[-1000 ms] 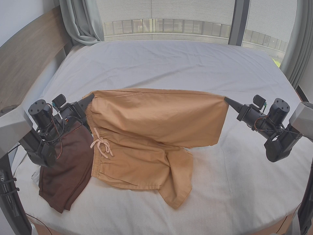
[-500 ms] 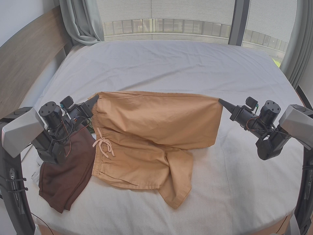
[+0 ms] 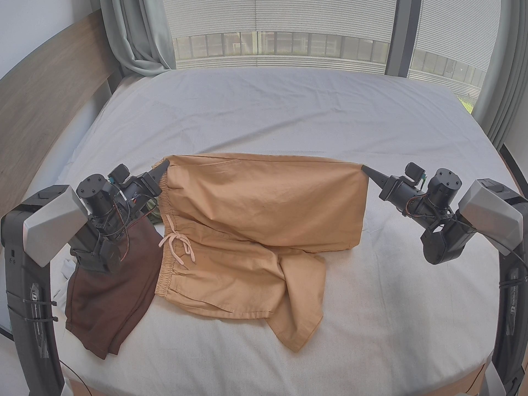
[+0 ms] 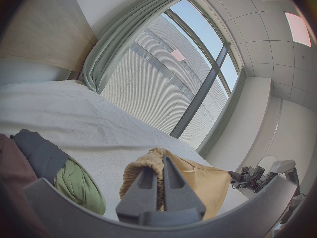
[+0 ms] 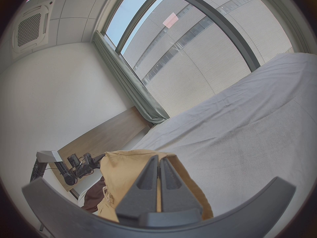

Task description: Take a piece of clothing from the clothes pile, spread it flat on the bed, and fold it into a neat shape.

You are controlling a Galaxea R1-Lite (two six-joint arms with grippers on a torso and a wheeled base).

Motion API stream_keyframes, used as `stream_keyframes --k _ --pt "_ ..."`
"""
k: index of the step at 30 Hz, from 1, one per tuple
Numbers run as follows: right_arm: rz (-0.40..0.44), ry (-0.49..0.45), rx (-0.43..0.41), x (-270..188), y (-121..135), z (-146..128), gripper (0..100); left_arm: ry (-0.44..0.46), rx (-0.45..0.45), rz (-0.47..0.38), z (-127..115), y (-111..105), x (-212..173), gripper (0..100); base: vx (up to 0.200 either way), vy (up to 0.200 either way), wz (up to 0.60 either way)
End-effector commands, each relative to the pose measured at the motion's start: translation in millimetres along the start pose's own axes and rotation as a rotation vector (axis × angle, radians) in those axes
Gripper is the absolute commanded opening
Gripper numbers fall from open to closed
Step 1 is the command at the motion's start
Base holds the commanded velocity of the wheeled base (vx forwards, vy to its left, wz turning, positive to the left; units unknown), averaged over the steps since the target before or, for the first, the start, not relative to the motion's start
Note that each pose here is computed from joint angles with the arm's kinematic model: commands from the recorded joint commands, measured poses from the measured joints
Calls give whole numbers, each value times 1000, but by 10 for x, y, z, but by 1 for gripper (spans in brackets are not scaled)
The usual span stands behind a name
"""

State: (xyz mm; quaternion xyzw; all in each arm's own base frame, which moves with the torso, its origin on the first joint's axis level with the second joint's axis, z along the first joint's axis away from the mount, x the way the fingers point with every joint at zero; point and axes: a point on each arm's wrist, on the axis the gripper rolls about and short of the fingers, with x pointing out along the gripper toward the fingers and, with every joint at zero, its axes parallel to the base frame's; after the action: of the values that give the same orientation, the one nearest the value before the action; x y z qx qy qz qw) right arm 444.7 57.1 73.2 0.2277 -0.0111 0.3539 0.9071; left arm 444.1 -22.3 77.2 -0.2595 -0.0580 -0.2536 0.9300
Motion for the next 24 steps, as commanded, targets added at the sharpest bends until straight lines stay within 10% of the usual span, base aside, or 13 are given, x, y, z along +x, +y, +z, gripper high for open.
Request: stream_keyframes --k 1,24 --pt "-8 10 8 9 -67 -83 0 3 -25 0 -70 58 35 0 0 0 0" --pt "7 -17 -13 99 -163 -106 0 -27 -46 -25 -108 147 167 0 0 0 0"
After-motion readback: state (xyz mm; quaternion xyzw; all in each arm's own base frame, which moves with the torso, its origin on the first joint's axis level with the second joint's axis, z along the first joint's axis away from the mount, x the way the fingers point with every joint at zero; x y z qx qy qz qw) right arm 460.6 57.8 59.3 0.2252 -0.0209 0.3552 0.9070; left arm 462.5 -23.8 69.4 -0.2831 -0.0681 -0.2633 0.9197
